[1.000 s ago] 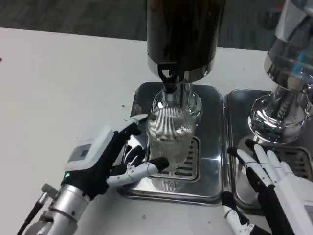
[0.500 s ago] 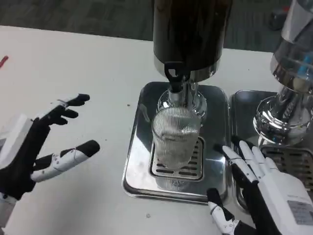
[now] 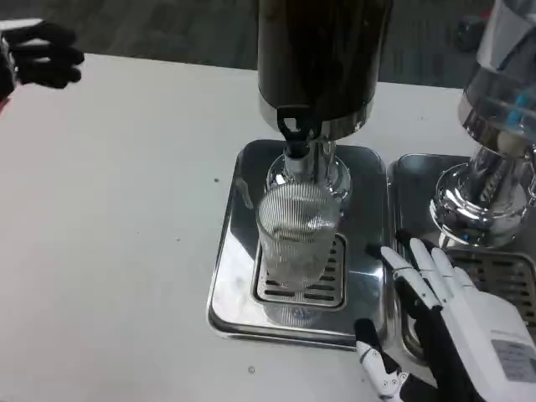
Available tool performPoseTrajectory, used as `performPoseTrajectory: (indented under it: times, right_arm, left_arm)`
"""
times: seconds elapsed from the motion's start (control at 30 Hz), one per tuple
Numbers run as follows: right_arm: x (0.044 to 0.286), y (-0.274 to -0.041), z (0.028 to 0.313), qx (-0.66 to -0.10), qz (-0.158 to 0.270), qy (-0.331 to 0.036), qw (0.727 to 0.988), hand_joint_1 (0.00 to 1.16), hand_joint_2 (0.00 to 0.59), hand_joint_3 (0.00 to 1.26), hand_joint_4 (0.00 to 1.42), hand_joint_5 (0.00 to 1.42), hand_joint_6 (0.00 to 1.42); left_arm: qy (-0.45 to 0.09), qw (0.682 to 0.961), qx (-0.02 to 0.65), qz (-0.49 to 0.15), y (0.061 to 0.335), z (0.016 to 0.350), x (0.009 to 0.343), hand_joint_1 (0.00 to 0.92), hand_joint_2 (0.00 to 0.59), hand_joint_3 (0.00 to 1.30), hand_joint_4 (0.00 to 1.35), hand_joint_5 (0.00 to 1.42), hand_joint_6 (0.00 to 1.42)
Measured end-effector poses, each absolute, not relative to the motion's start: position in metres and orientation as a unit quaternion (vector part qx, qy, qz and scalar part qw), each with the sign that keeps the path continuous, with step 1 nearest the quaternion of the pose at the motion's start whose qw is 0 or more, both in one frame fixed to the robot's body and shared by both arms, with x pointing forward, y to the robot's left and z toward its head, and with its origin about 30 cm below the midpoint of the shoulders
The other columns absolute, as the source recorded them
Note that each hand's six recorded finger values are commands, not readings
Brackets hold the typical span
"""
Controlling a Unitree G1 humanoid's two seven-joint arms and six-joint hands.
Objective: Grasp the cup under the faucet to collect the drink, then remove the cup.
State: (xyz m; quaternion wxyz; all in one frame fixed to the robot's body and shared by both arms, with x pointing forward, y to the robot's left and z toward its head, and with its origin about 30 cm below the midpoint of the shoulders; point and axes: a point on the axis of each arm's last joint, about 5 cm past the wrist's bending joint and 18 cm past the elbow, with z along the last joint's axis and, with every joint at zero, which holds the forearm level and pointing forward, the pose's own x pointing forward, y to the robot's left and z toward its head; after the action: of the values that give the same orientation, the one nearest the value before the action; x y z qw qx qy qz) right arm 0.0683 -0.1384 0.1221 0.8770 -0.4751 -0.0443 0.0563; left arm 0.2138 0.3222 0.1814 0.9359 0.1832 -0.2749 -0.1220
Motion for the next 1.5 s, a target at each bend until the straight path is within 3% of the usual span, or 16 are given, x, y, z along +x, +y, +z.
performPoseTrajectory:
  times: [0.17, 0.23, 0.4, 0.53, 0.8, 1.13, 1.5]
  right_arm:
    - [0.071, -0.138, 0.122, -0.473, 0.057, -0.05, 0.878, 0.42, 0.515, 0.14, 0.0, 0.0, 0.03]
    - [0.072, -0.138, 0.121, -0.472, 0.059, -0.048, 0.878, 0.42, 0.517, 0.14, 0.0, 0.0, 0.03]
    - [0.072, -0.136, 0.119, -0.462, 0.061, -0.044, 0.883, 0.42, 0.523, 0.14, 0.0, 0.0, 0.03]
    - [0.072, -0.135, 0.117, -0.457, 0.059, -0.038, 0.887, 0.41, 0.525, 0.14, 0.0, 0.0, 0.03]
    - [0.072, -0.132, 0.115, -0.445, 0.053, -0.032, 0.893, 0.4, 0.522, 0.15, 0.0, 0.0, 0.03]
    - [0.072, -0.128, 0.111, -0.423, 0.045, -0.024, 0.905, 0.39, 0.523, 0.15, 0.0, 0.0, 0.03]
    - [0.07, -0.122, 0.108, -0.406, 0.032, -0.016, 0.913, 0.37, 0.526, 0.15, 0.0, 0.0, 0.03]
  left_arm:
    - [-0.259, 0.934, 0.083, -0.233, 0.33, 0.206, 0.236, 0.0, 0.036, 0.32, 0.27, 0.34, 0.31]
    - [-0.228, 0.928, 0.02, -0.293, 0.333, 0.213, 0.249, 0.0, 0.03, 0.28, 0.21, 0.29, 0.26]
    - [-0.159, 0.892, -0.084, -0.414, 0.333, 0.223, 0.276, 0.0, 0.008, 0.22, 0.1, 0.18, 0.14]
    - [-0.134, 0.861, -0.131, -0.472, 0.331, 0.227, 0.29, 0.0, 0.0, 0.2, 0.07, 0.16, 0.11]
    - [-0.08, 0.83, -0.159, -0.529, 0.314, 0.222, 0.312, 0.0, 0.0, 0.2, 0.07, 0.15, 0.09]
    - [-0.043, 0.829, -0.162, -0.534, 0.288, 0.209, 0.331, 0.0, 0.0, 0.33, 0.2, 0.24, 0.11]
    - [-0.005, 0.834, -0.123, -0.537, 0.265, 0.198, 0.341, 0.0, 0.007, 0.34, 0.22, 0.26, 0.13]
